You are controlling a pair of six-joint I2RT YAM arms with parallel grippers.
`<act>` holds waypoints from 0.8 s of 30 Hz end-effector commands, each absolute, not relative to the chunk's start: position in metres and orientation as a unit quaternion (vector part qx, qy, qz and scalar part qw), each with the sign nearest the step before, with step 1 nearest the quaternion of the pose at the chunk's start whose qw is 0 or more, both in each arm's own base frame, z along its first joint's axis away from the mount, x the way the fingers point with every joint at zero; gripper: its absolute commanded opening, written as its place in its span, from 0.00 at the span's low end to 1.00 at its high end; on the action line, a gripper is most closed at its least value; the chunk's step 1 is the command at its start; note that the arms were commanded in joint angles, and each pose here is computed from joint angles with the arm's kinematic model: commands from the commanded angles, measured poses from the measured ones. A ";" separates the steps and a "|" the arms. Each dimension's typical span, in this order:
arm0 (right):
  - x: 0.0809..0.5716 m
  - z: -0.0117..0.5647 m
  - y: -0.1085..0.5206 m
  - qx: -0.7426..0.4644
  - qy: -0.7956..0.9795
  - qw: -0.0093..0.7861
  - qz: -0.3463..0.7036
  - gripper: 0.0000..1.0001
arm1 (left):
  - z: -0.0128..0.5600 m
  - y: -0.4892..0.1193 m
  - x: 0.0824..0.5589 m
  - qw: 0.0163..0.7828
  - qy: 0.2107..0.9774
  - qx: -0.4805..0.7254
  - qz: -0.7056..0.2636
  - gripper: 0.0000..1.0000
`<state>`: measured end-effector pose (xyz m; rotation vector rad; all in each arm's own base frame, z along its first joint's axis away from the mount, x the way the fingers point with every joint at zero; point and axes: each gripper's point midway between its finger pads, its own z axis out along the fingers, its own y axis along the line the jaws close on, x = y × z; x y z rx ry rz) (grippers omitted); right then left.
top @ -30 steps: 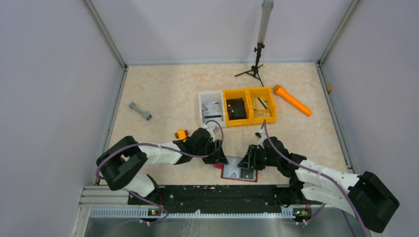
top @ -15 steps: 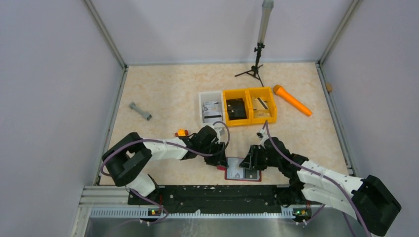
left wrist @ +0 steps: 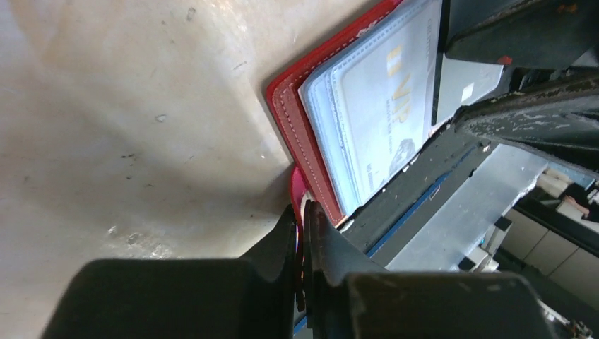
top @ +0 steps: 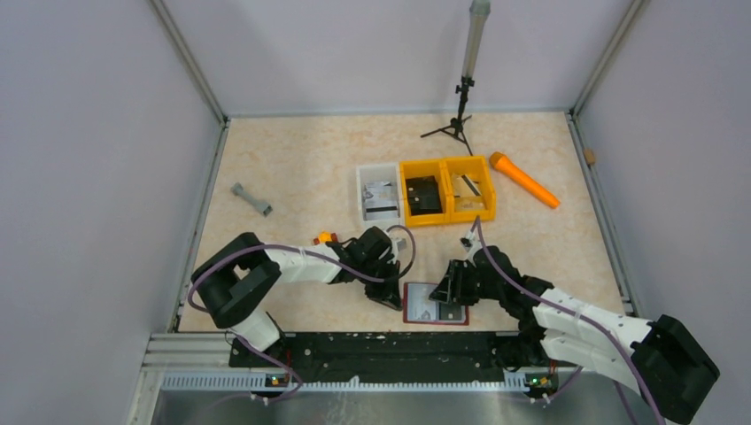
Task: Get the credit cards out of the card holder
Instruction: Remove the credit card from the card holder.
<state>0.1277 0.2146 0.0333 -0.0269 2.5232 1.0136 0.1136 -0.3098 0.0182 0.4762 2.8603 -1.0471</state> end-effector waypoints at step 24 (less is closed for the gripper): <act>0.103 0.061 0.245 -0.004 0.852 0.157 0.499 0.52 | 0.085 -0.316 0.112 0.142 0.821 0.131 -0.536 0.00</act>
